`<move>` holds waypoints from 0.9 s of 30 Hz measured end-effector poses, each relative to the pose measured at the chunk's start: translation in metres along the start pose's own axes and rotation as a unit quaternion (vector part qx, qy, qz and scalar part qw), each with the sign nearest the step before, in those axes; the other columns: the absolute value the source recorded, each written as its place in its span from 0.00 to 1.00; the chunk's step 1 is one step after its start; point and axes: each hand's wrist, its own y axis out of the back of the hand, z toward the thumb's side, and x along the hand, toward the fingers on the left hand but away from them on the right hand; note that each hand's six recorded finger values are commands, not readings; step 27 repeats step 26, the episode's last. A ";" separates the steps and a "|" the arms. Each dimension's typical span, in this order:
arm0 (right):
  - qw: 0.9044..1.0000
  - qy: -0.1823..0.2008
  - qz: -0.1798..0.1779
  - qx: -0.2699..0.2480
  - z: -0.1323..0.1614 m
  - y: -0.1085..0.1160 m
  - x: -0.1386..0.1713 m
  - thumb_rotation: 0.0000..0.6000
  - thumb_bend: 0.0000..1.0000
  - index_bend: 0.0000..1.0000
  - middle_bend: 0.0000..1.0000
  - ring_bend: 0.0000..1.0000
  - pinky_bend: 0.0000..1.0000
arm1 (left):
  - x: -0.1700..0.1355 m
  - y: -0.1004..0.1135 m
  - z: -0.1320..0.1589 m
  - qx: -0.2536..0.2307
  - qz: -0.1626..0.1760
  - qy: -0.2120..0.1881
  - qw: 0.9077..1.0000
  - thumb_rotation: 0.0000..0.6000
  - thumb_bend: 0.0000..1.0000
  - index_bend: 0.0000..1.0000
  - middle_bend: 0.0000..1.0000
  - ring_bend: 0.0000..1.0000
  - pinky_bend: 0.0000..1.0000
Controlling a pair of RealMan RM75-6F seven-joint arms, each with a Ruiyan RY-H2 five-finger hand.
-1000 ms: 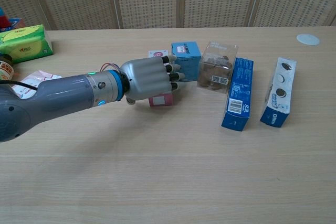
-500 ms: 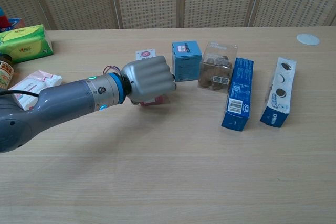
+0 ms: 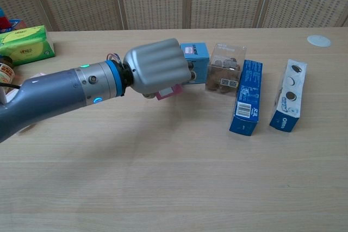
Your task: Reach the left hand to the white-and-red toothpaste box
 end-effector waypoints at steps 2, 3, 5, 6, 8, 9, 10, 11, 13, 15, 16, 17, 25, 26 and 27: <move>1.000 0.002 0.001 0.000 0.001 0.000 0.000 1.00 0.00 0.00 0.00 0.00 0.00 | -0.005 0.012 -0.009 -0.004 0.015 0.002 1.000 1.00 0.02 0.72 0.68 0.72 0.72; 1.000 0.003 0.001 0.000 0.002 -0.001 0.001 1.00 0.00 0.00 0.00 0.00 0.00 | -0.008 0.018 -0.013 -0.005 0.022 0.004 1.000 1.00 0.02 0.72 0.68 0.72 0.72; 1.000 0.005 0.003 0.002 0.003 -0.002 0.001 1.00 0.00 0.00 0.00 0.00 0.00 | -0.016 0.033 -0.024 -0.010 0.037 0.008 0.999 1.00 0.02 0.72 0.68 0.72 0.72; 1.000 0.006 0.003 0.003 0.004 -0.002 0.001 1.00 0.00 0.00 0.00 0.00 0.00 | -0.020 0.040 -0.029 -0.012 0.043 0.011 0.999 1.00 0.02 0.72 0.68 0.72 0.72; 1.000 0.009 0.006 0.004 0.006 -0.004 0.002 1.00 0.00 0.00 0.00 0.00 0.00 | -0.030 0.056 -0.045 -0.013 0.057 0.018 0.998 1.00 0.02 0.72 0.68 0.72 0.72; 1.000 0.010 0.006 0.004 0.007 -0.005 0.002 1.00 0.00 0.00 0.00 0.00 0.00 | -0.036 0.064 -0.052 -0.013 0.062 0.023 0.998 1.00 0.02 0.72 0.68 0.72 0.72; 1.000 0.011 0.008 0.005 0.008 -0.006 0.003 1.00 0.00 0.00 0.00 0.00 0.00 | -0.043 0.074 -0.063 -0.013 0.070 0.030 0.997 1.00 0.02 0.72 0.68 0.72 0.72; 1.000 0.011 0.008 0.006 0.008 -0.006 0.003 1.00 0.00 0.00 0.00 0.00 0.00 | -0.049 0.082 -0.072 -0.013 0.075 0.037 0.996 1.00 0.02 0.72 0.68 0.72 0.72; 1.000 0.013 0.010 0.009 0.010 -0.008 0.004 1.00 0.00 0.00 0.00 0.00 0.00 | -0.064 0.101 -0.095 -0.010 0.087 0.055 0.995 1.00 0.02 0.72 0.68 0.72 0.72; 1.000 0.015 0.011 0.010 0.011 -0.009 0.004 1.00 0.00 0.00 0.00 0.00 0.00 | -0.076 0.117 -0.116 -0.006 0.097 0.073 0.993 1.00 0.02 0.72 0.68 0.72 0.72; 1.000 0.015 0.012 0.011 0.012 -0.010 0.005 1.00 0.00 0.00 0.00 0.00 0.00 | -0.085 0.127 -0.129 -0.003 0.104 0.086 0.991 1.00 0.02 0.71 0.68 0.72 0.72; 1.000 0.016 0.012 0.012 0.013 -0.010 0.005 1.00 0.00 0.00 0.00 0.00 0.00 | -0.091 0.135 -0.139 0.001 0.108 0.096 0.990 1.00 0.02 0.72 0.68 0.72 0.72; 1.000 0.021 0.009 0.014 0.018 -0.011 0.007 1.00 0.00 0.00 0.00 0.00 0.00 | -0.139 0.194 -0.213 0.030 0.144 0.172 0.974 1.00 0.02 0.72 0.68 0.72 0.72; 1.000 0.021 0.009 0.014 0.018 -0.011 0.008 1.00 0.00 0.00 0.00 0.00 0.00 | -0.144 0.199 -0.218 0.032 0.147 0.179 0.972 1.00 0.02 0.72 0.68 0.72 0.72; 1.000 0.021 0.009 0.014 0.018 -0.011 0.008 1.00 0.00 0.00 0.00 0.00 0.00 | -0.144 0.199 -0.218 0.032 0.147 0.179 0.972 1.00 0.02 0.72 0.68 0.72 0.72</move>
